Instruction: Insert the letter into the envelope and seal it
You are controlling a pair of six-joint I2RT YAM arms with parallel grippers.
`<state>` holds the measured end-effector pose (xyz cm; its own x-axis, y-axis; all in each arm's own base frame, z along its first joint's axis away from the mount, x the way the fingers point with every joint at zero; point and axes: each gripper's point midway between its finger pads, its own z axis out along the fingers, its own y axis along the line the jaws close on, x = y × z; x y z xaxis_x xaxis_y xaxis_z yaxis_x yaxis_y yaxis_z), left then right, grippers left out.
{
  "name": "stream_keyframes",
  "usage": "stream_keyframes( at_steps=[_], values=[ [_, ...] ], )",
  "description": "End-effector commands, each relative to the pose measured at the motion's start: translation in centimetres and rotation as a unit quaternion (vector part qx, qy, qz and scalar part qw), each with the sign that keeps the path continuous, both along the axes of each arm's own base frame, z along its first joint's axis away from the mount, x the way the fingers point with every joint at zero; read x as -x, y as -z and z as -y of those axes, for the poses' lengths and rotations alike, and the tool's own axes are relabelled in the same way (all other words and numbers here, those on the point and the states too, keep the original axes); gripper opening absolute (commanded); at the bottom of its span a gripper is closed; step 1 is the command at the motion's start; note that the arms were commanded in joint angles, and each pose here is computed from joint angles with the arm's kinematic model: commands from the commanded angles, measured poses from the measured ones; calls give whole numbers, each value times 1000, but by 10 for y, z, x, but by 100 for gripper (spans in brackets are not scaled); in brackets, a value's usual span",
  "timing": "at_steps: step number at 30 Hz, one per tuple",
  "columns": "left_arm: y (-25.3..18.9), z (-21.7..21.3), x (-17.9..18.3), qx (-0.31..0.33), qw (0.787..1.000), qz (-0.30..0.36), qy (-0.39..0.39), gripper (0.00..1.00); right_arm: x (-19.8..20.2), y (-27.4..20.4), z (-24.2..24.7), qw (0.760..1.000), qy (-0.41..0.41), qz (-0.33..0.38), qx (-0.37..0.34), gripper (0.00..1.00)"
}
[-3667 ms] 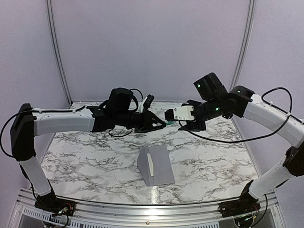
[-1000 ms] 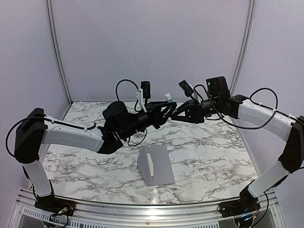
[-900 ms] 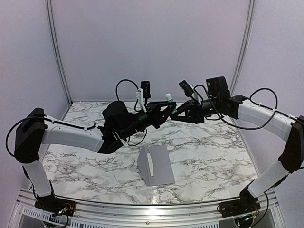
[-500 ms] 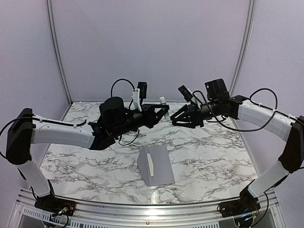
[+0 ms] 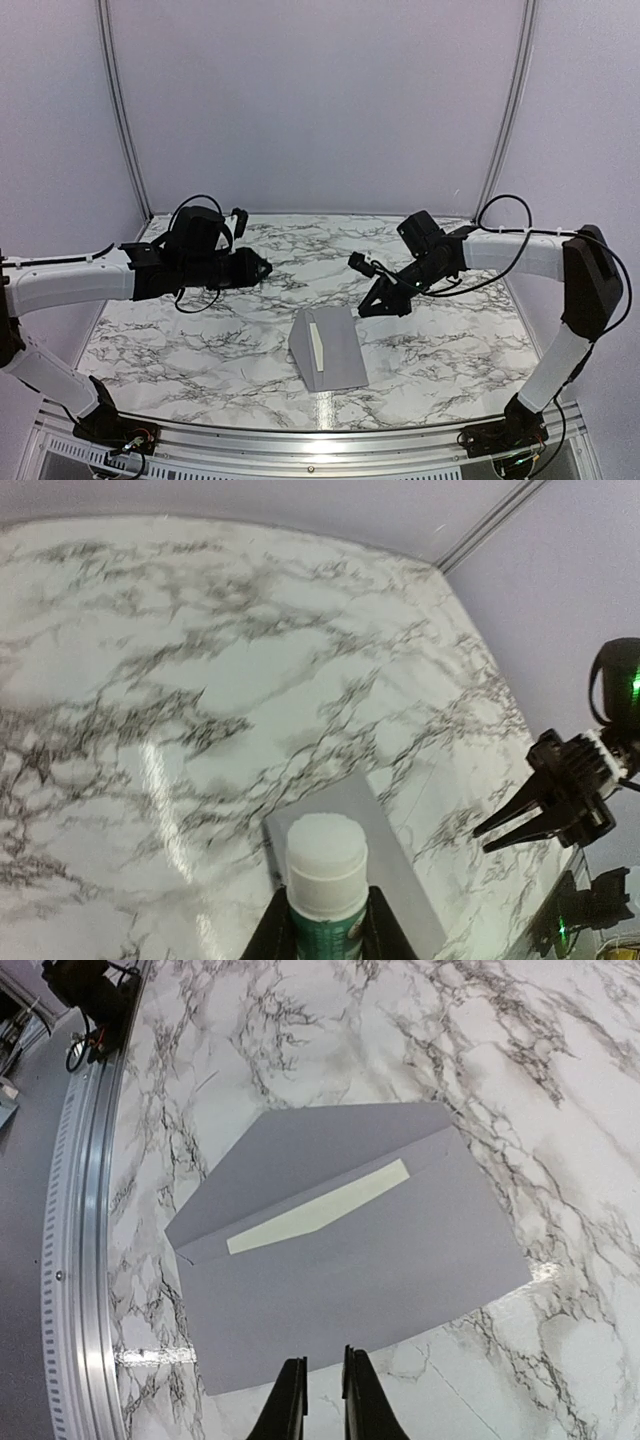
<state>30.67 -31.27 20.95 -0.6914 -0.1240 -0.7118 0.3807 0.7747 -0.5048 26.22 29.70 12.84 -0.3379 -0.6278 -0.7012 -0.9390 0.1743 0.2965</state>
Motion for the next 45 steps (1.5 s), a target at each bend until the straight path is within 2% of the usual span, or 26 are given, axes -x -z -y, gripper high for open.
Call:
stream_keyframes(
  at_steps=[1, 8, 12, 18, 24, 36, 45],
  values=[
    [71, -28, 28, -50, 990, -129, -12, 0, 11, 32, -10, 998, -32, 10, 51, 9],
    [120, -34, 47, -64, 977, -202, -12, 0, 21, 66, -19, 995, -49, -28, 76, 8],
    [139, -30, 56, -49, 972, -228, -4, 0, 22, 79, -17, 994, -47, -37, 88, 7],
    [147, -20, 55, 21, 974, -227, -15, 0, 24, 92, -14, 993, -46, -47, 98, 7],
    [162, -2, 60, 10, 971, -239, 10, 0, 26, 100, -12, 992, -46, -54, 106, 7],
    [145, 69, 68, 34, 968, -217, 122, 0, 30, 106, -11, 991, -48, -66, 109, 7],
    [148, 108, 64, 40, 962, -218, 161, 0, 31, 107, -10, 990, -48, -71, 111, 7]
  ],
)
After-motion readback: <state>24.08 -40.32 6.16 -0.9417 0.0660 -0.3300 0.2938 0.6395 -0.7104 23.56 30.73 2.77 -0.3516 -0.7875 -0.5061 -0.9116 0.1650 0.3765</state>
